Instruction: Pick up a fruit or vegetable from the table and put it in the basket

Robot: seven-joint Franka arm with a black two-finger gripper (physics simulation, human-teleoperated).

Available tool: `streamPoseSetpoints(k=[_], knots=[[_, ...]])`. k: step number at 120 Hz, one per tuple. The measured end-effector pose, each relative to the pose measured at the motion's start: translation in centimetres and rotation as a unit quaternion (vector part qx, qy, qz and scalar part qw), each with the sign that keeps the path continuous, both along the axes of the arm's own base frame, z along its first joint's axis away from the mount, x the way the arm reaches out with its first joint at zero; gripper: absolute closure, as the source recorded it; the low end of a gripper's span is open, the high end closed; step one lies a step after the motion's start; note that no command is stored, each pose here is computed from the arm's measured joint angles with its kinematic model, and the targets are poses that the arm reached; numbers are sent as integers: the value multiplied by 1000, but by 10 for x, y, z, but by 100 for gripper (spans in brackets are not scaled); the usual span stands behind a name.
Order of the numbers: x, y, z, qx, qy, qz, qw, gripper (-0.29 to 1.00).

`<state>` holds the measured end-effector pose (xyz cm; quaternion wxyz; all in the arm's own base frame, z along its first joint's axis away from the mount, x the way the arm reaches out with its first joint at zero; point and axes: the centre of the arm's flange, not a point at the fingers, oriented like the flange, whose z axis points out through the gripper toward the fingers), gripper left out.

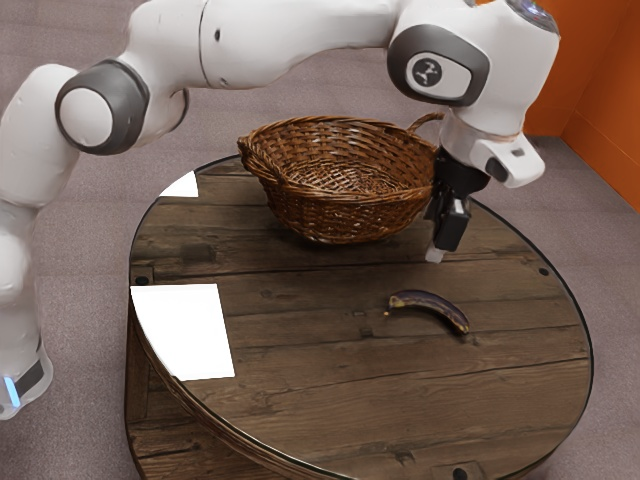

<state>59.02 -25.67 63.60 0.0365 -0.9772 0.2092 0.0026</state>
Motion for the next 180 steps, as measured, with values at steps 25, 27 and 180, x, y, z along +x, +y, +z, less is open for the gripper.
streamPoseSetpoints(k=[25,27,180], knots=[[19,-4,-38,15,4,4,1000,0],[23,0,-42,18,5,9,1000,0],[133,113,-219,38,39,-23,998,0]])
